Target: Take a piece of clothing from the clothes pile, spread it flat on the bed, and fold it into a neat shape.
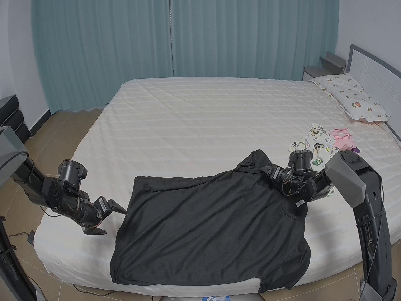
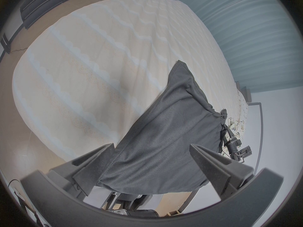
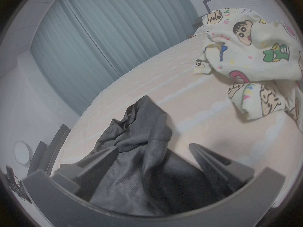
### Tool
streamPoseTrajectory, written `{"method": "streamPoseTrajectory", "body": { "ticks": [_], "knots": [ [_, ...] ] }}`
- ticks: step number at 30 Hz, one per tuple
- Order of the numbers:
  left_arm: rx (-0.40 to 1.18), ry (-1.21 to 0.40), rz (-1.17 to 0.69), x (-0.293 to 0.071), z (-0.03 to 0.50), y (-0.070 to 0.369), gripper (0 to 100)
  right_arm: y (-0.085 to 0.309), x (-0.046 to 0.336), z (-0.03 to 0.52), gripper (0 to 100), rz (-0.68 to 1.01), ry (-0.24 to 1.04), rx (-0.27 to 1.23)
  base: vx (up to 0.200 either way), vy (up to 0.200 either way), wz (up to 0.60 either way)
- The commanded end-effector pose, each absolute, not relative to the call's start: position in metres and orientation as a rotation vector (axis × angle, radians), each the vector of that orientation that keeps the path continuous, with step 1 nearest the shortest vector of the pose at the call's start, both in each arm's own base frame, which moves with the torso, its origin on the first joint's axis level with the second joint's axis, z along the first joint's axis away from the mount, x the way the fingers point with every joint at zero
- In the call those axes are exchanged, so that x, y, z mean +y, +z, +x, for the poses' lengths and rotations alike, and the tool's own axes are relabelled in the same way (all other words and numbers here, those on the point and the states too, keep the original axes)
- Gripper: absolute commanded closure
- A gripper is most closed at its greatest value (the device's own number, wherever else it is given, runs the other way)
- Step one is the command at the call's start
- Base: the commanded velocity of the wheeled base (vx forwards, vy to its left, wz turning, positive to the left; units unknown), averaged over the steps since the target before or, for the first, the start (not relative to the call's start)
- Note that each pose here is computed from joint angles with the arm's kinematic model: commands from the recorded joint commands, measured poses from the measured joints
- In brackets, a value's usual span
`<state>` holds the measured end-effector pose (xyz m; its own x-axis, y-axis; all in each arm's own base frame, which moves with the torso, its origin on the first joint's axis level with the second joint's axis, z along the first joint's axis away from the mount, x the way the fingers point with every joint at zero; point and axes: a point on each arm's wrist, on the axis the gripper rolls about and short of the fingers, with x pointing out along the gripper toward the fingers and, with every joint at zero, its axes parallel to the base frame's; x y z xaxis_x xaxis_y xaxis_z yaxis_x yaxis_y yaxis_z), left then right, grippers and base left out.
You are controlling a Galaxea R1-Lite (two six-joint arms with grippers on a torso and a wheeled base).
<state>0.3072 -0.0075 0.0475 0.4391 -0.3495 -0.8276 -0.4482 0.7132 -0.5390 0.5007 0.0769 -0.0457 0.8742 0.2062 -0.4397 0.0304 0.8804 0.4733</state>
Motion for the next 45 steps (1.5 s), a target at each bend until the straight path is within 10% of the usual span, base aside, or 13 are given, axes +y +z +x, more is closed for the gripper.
{"method": "streamPoseTrajectory", "body": {
  "ticks": [1,36,37,45],
  "knots": [
    [1.153,0.072,-0.821,-0.007,0.307,0.047,0,-0.054,0.078,0.501,100,0.489,0.093,0.511,0.000,0.000,0.00],
    [1.150,0.073,-0.824,-0.007,0.309,0.046,0,-0.046,0.039,0.517,100,0.519,0.068,0.243,0.000,0.000,0.00],
    [1.150,0.073,-0.824,-0.007,0.309,0.046,0,-0.048,0.039,0.517,0,0.518,0.067,0.251,0.000,0.000,0.00],
    [1.146,0.070,-0.824,-0.007,0.309,0.048,0,-0.034,0.042,0.501,0,0.503,0.073,0.259,0.000,0.000,0.00]
  ]
}}
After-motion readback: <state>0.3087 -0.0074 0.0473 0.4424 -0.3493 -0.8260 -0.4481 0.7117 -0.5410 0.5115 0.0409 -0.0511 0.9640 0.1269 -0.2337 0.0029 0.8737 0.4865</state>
